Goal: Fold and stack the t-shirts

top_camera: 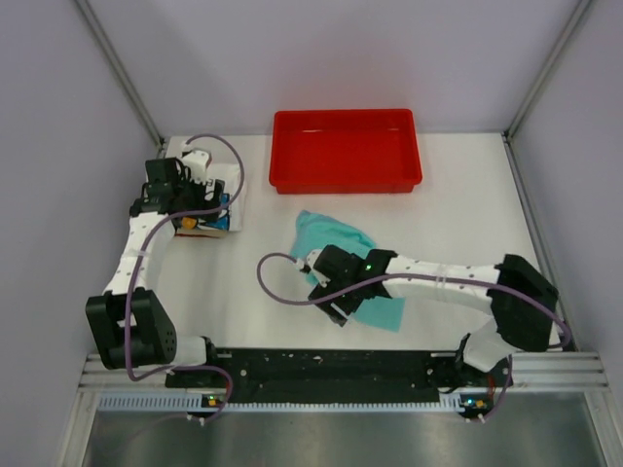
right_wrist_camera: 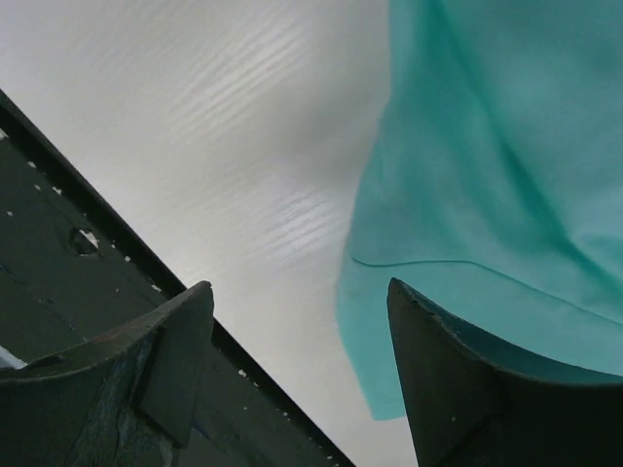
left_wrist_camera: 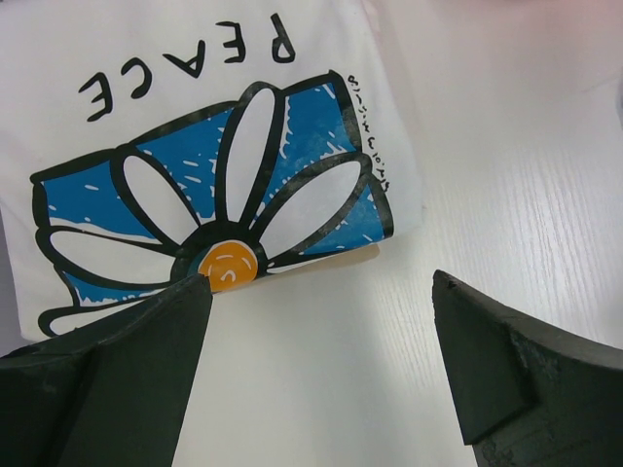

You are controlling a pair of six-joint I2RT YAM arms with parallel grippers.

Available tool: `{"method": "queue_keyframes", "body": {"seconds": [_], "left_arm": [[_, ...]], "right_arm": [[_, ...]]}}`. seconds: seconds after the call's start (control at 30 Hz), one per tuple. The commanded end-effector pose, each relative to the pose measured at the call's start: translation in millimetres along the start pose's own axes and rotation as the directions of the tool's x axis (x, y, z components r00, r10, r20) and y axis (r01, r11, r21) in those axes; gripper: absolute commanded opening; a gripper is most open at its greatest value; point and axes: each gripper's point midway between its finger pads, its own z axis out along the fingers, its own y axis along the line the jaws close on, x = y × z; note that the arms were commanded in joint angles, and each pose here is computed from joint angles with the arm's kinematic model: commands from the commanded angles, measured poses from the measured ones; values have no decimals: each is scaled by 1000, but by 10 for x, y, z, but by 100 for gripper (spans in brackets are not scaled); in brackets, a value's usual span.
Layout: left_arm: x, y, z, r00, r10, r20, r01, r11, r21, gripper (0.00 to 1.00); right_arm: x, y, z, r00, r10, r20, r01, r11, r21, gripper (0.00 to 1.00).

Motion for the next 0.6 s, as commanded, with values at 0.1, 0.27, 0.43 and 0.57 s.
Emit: {"method": "queue_keyframes", "body": {"seconds": [0.1, 0.27, 0.43, 0.57], "left_arm": [[-176, 14, -142, 997, 27, 68, -26, 1000, -12, 99], [-170, 10, -153, 997, 29, 68, -29, 999, -15, 98], [-171, 7, -178, 996, 37, 78, -35, 999, -19, 98], [-198, 24, -210, 996, 30, 88, -27, 999, -35, 99]], "right_arm": [[651, -173, 549, 961, 68, -270, -13, 980, 199, 51], [681, -67, 715, 944, 49, -326, -4, 990, 138, 14], [256, -52, 591, 975, -5, -221, 33, 992, 121, 0], [-560, 262, 339, 995, -96, -26, 95, 995, -35, 0]]}}
